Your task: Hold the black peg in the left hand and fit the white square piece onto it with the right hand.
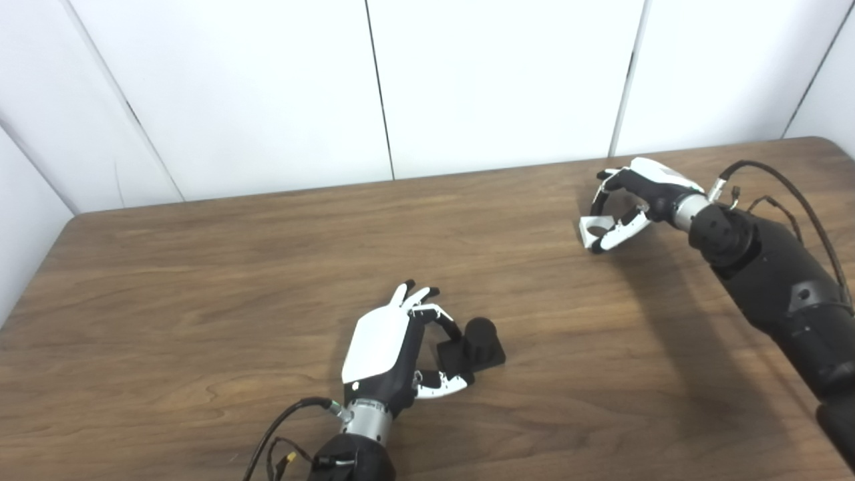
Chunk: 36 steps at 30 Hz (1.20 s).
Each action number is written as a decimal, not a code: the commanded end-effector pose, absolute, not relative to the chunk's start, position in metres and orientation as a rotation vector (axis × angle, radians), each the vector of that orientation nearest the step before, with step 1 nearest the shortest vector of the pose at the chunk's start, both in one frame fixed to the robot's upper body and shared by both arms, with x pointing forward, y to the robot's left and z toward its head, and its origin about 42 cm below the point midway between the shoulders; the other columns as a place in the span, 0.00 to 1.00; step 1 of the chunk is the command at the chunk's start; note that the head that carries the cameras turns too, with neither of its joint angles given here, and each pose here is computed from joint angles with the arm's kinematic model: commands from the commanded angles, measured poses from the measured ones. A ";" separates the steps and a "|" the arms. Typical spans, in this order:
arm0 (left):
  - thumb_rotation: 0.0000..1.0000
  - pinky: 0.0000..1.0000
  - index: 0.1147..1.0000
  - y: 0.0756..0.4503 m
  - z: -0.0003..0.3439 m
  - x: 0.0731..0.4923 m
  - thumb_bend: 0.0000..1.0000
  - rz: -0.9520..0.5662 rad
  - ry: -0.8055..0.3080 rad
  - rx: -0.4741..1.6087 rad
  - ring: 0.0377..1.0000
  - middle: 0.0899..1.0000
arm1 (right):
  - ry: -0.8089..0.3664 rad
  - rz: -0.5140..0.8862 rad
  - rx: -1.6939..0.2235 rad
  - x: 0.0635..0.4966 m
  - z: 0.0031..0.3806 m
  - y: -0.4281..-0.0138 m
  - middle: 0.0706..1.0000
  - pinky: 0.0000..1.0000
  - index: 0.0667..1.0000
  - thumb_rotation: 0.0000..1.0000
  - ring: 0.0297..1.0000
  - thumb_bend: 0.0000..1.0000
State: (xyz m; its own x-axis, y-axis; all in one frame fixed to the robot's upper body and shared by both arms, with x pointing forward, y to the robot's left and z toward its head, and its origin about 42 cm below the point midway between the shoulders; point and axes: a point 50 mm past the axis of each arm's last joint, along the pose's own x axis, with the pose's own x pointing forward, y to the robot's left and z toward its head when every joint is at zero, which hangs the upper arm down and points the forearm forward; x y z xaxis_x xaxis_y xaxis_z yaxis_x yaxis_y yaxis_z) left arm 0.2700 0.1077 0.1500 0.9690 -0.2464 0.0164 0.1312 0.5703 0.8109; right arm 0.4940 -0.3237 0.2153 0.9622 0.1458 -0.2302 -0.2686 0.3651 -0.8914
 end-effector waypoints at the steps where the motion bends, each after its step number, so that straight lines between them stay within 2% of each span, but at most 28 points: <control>1: 0.07 0.89 0.42 0.104 0.152 0.268 0.51 -0.225 -0.142 0.944 0.99 0.89 | 0.025 0.229 -1.181 0.506 0.245 -0.317 0.93 0.91 0.46 0.14 1.00 0.52; 18: 0.07 0.85 0.42 0.105 0.150 0.268 0.51 -0.221 -0.126 0.939 1.00 0.89 | 0.023 0.235 -1.184 0.505 0.242 -0.315 0.93 0.90 0.46 0.14 1.00 0.52; 36: 0.07 0.88 0.42 0.104 0.149 0.269 0.51 -0.219 -0.129 0.942 0.99 0.88 | -0.034 0.225 -1.131 0.496 0.252 -0.316 0.92 0.93 0.46 0.14 1.00 0.52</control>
State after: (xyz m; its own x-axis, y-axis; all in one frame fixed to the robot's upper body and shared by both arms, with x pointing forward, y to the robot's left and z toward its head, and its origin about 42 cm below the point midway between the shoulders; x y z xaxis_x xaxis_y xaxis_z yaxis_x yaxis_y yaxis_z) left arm 0.2682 0.1065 0.1491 0.9720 -0.2343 0.0198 0.1236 0.5806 0.8047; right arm 0.4874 -0.3214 0.2143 0.9658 0.1639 -0.2010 -0.2512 0.3987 -0.8820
